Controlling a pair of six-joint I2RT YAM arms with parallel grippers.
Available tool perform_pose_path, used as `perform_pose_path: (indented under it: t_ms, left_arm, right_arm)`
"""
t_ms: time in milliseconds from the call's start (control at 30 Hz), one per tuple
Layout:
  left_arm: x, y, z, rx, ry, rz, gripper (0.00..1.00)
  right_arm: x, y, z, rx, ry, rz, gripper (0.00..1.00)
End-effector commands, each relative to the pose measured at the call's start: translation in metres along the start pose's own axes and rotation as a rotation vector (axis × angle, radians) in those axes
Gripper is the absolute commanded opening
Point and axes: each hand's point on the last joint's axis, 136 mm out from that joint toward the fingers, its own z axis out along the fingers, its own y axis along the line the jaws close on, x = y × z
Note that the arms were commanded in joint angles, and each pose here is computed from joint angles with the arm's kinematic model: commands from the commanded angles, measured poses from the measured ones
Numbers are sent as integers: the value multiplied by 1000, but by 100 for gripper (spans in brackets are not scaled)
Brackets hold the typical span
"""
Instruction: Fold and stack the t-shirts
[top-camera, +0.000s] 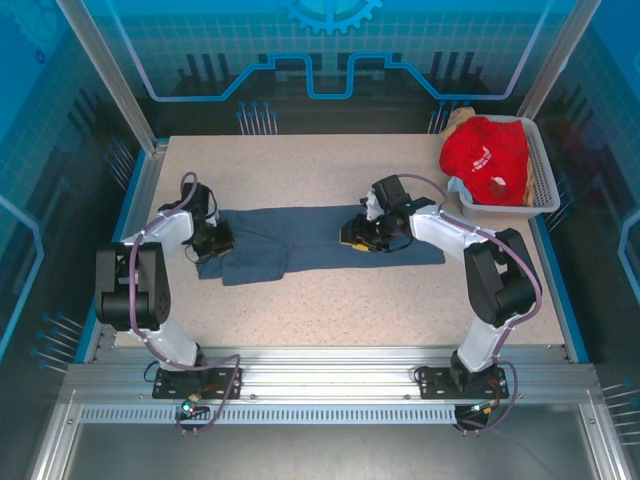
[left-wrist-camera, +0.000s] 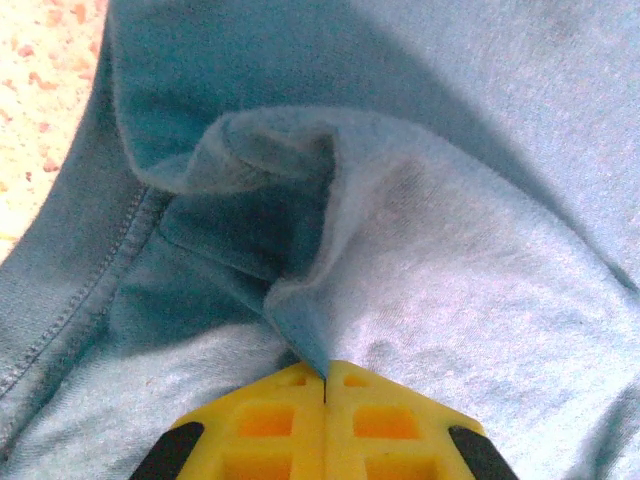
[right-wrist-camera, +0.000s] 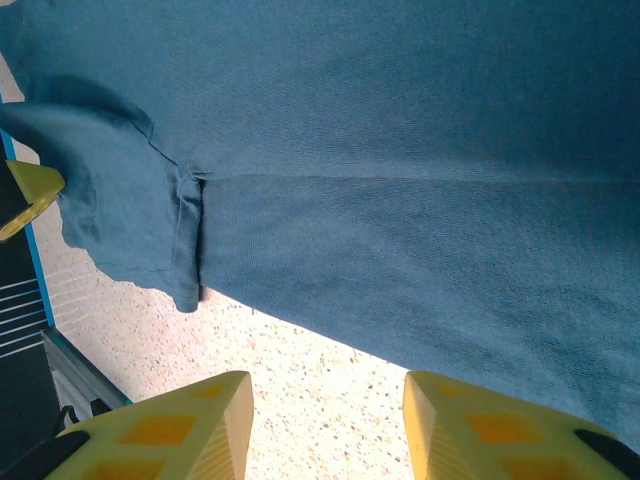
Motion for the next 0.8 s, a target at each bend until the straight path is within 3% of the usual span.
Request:
perform_pose_path:
  t_ms: [0,300,767]
  left_arm:
    - [2,-7,-14,4,18,-8,0]
    - [7,-11,-35,-46,145,-76,0]
    - [-20,-28,-42,-66,216,-63,0]
  right_arm:
    - [4,6,2,-11,21,-2,45]
    - [5,4,2,-9,22,2,45]
    - [6,4,1,-8,20,1,45]
